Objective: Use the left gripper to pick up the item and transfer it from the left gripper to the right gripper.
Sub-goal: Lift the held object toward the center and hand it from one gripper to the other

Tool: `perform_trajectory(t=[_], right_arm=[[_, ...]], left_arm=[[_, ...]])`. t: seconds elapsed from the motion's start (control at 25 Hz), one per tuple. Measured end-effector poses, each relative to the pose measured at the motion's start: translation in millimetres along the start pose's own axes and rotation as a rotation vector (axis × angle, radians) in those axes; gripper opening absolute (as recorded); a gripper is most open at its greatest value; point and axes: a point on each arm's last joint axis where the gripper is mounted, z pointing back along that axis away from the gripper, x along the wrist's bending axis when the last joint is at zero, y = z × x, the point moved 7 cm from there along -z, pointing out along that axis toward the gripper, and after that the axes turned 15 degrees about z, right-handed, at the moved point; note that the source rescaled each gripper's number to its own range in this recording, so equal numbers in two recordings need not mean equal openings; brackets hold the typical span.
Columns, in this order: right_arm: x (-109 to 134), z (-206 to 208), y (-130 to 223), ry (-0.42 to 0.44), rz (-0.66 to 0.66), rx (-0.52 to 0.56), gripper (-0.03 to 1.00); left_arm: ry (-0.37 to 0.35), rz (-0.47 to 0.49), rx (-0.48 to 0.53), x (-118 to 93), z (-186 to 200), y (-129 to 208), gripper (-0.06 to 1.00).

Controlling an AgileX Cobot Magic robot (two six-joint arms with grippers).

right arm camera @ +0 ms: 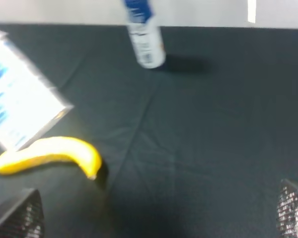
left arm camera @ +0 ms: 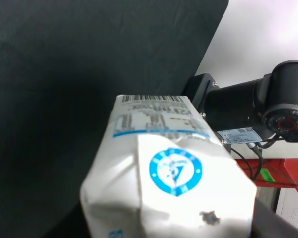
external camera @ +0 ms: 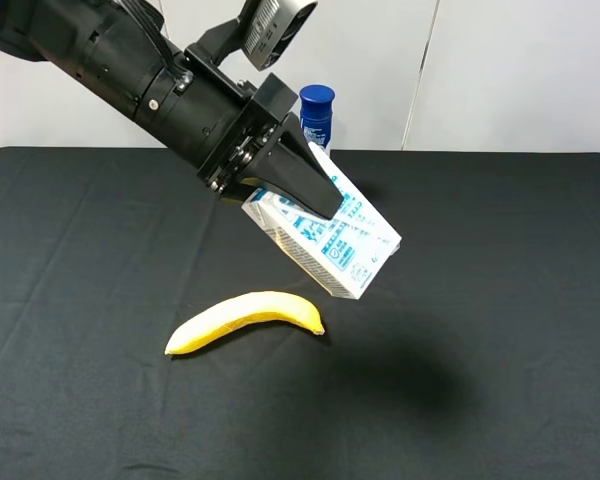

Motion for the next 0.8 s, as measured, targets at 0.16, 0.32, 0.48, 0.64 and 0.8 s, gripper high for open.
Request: perform_trajectory(t=[0.16, 0.32, 0.48, 0.64, 0.8], right_arm=[[3, -1, -6, -0.101, 0.110, 0.018, 1.00], [5, -7, -13, -0.195, 0.190, 0.056, 1.00], [6, -19, -27, -0.255, 0.268, 0.080, 1.00], [14, -44, -40, -0.335, 0.361, 0.131, 1.00], [22, -69, -50, -0.367, 0.447, 0.163, 1.00]], left_arm=[[-0.002, 0.000, -0.006, 0, 0, -1, 0.00], [-0.011, 0.000, -0.027, 2, 0, -4, 0.00], [0.002, 0.010, -0.046, 0, 0, -7, 0.00], [0.030, 0.034, -0.091, -5, 1, -15, 0.00], [0.042, 0.049, -0.126, -6, 1, -20, 0.00]])
